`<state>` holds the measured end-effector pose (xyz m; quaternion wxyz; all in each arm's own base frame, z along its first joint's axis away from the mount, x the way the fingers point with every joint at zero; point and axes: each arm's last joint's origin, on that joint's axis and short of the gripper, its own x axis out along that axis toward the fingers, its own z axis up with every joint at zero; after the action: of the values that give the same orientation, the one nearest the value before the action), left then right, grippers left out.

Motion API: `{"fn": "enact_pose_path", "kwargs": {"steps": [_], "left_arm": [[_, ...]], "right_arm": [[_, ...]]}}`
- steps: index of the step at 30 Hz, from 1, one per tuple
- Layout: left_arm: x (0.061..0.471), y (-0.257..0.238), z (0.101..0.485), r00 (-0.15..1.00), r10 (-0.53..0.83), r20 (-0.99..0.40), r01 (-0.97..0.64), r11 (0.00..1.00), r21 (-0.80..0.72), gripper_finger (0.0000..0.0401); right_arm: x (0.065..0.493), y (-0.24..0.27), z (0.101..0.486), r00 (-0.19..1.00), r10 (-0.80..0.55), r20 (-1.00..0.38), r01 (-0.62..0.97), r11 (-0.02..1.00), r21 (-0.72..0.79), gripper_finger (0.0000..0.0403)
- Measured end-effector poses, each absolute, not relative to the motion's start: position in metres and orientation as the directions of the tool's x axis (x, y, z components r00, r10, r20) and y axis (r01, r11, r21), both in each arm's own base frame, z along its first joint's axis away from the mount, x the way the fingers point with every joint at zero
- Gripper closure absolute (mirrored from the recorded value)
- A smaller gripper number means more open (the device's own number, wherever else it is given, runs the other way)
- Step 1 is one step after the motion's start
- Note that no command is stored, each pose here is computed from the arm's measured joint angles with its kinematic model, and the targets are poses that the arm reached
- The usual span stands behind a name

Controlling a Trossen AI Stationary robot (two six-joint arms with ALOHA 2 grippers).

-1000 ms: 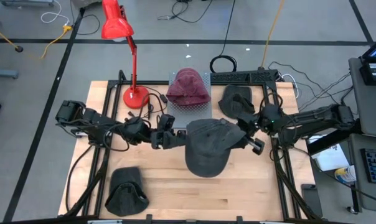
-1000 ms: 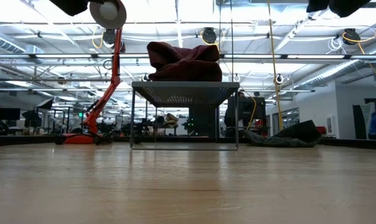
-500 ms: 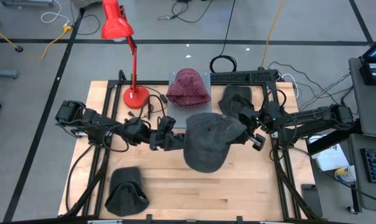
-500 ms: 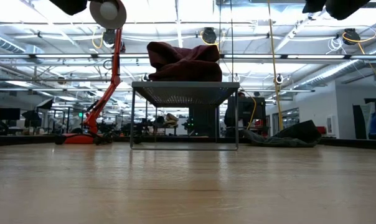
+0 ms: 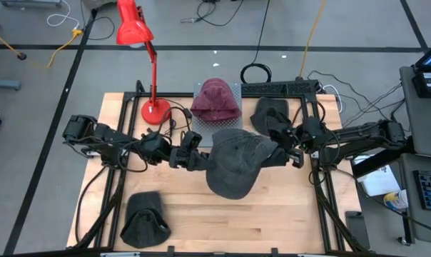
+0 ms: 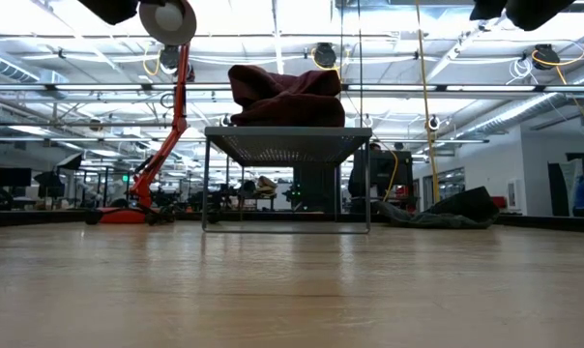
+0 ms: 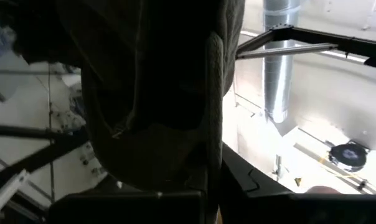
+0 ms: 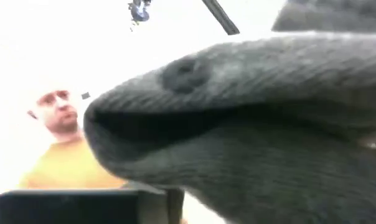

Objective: Pick & Place hat
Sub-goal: Put the middle black cap on the shelf

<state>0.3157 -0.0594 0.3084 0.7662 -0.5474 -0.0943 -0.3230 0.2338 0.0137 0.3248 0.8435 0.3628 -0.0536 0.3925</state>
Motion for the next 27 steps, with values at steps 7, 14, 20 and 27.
{"fn": "enact_pose_path", "kwargs": {"steps": [7, 14, 20, 27], "left_arm": [[0.315, -0.063, 0.305, 0.772, -0.482, 0.414, 0.520, 0.106, -0.848, 0.0393], [0.304, -0.069, 0.311, 0.741, -0.588, 0.323, 0.459, 0.093, -0.883, 0.0393], [0.285, -0.071, 0.322, 0.741, -0.639, 0.207, 0.400, 0.172, -0.900, 0.0393], [0.271, -0.072, 0.330, 0.760, -0.628, 0.167, 0.377, 0.217, -0.901, 0.0393]], "right_arm": [[0.238, 0.017, 0.308, 0.645, 0.736, 0.205, -0.565, 0.278, 0.777, 0.0229], [0.241, 0.016, 0.287, 0.646, 0.762, 0.046, -0.380, 0.268, 0.885, 0.0231], [0.242, 0.008, 0.286, 0.699, 0.714, 0.034, -0.387, 0.338, 0.858, 0.0230], [0.246, 0.000, 0.286, 0.842, 0.538, 0.042, -0.381, 0.537, 0.752, 0.0231]]}}
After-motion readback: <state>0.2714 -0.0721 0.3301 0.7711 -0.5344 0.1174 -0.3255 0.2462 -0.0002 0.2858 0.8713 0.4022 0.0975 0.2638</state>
